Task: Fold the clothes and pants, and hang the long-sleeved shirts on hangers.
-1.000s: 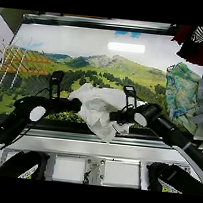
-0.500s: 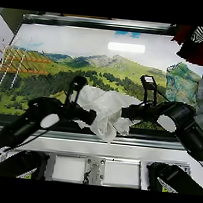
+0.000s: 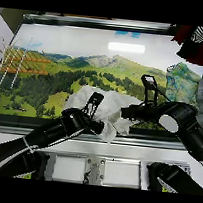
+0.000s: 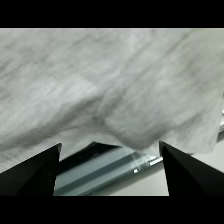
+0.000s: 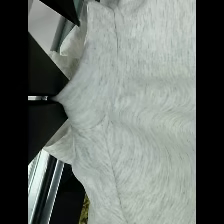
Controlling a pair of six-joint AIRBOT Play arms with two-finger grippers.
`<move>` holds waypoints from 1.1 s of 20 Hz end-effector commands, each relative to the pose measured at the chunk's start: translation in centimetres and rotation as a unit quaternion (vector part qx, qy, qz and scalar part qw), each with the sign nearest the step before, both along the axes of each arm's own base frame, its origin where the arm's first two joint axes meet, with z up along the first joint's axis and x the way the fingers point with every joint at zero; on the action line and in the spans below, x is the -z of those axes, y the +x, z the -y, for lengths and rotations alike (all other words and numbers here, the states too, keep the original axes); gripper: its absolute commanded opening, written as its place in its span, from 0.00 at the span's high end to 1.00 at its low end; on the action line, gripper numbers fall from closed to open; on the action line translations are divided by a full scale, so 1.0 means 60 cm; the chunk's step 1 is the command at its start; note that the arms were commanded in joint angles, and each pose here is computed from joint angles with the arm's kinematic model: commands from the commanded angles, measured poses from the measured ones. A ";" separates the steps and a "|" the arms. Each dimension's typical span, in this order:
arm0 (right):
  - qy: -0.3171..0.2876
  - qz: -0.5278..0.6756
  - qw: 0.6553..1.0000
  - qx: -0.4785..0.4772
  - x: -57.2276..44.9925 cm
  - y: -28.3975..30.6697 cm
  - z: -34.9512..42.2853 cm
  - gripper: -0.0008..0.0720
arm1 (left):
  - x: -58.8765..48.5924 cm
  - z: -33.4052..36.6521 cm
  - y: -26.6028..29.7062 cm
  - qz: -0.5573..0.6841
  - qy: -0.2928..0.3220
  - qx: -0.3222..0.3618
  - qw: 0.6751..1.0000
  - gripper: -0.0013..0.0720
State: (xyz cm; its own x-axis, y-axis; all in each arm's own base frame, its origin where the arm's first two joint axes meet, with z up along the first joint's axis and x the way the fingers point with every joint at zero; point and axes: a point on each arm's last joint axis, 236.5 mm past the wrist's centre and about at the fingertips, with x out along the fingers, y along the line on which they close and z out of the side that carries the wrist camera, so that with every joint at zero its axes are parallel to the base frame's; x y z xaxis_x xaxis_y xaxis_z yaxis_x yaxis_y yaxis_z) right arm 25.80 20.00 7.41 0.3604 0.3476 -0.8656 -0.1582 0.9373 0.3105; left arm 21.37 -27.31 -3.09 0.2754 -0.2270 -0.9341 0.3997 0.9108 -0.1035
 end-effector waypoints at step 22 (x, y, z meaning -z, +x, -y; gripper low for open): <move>-0.118 -0.092 0.988 -0.031 -0.128 -0.024 0.073 0.96 | -0.216 -0.051 -0.008 -0.035 -0.086 0.066 0.993 0.95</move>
